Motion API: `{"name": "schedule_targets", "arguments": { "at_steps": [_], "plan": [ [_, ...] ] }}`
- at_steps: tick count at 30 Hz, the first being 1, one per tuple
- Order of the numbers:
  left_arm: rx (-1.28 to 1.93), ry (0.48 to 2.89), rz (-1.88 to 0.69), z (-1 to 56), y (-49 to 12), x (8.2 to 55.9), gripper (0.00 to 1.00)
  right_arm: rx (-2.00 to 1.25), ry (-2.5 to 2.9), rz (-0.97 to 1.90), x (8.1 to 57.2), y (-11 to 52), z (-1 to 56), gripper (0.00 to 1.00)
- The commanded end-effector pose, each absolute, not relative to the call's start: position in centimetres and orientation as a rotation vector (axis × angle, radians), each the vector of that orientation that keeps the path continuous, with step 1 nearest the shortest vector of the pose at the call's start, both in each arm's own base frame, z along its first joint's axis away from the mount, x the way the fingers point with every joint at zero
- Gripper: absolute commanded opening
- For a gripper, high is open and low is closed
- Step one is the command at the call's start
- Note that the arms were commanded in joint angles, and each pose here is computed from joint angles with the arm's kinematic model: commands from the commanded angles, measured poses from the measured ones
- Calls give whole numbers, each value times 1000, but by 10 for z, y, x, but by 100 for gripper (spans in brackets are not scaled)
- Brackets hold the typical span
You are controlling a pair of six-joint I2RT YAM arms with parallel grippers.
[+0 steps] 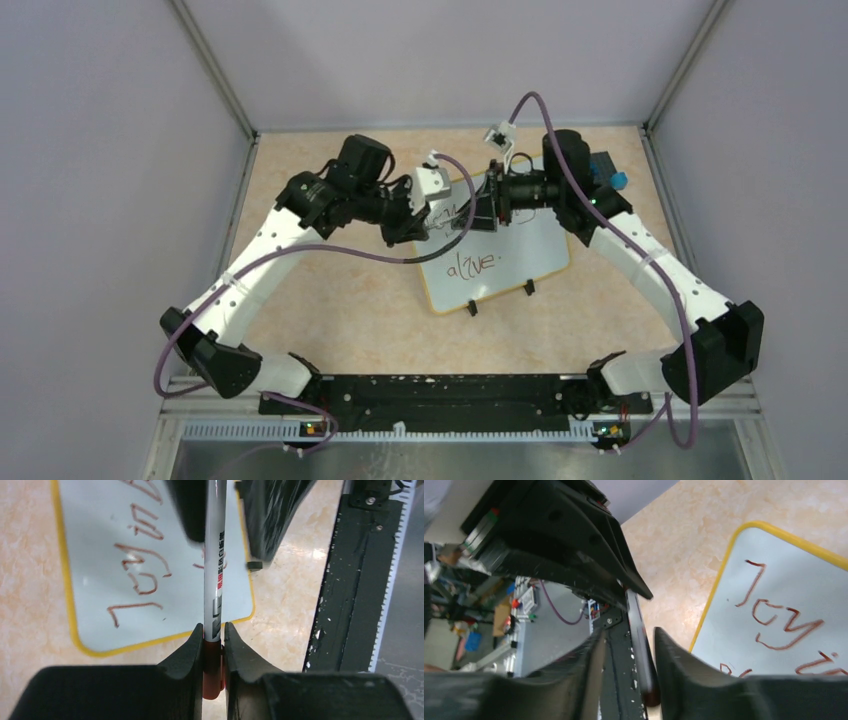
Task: Write a sentence on the whiteboard
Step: Place the whiteboard marker at the center of the board.
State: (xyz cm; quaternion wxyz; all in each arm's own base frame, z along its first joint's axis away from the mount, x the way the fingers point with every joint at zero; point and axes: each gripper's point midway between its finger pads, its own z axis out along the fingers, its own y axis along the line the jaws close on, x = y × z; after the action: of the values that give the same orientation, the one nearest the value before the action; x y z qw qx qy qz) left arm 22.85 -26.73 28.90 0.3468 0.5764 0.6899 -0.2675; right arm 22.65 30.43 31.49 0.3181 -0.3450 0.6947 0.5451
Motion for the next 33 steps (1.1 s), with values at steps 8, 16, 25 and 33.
{"name": "schedule_targets", "arguments": {
  "at_steps": [8, 16, 25, 33],
  "plan": [
    [693, 2010, -661, 295, -137, 339, 6, -654, 1687, 1247, 286, 222, 378, 72],
    [423, 2233, -578, 208, -55, 334, 6, -561, 1756, 1070, 296, 158, 347, 79],
    [414, 2472, -511, 100, -38, 314, 7, -475, 1839, 921, 299, 120, 309, 80],
    [368, 2632, -513, 44, -38, 310, 11, -489, 1844, 885, 297, 117, 303, 80]
  ]
}}
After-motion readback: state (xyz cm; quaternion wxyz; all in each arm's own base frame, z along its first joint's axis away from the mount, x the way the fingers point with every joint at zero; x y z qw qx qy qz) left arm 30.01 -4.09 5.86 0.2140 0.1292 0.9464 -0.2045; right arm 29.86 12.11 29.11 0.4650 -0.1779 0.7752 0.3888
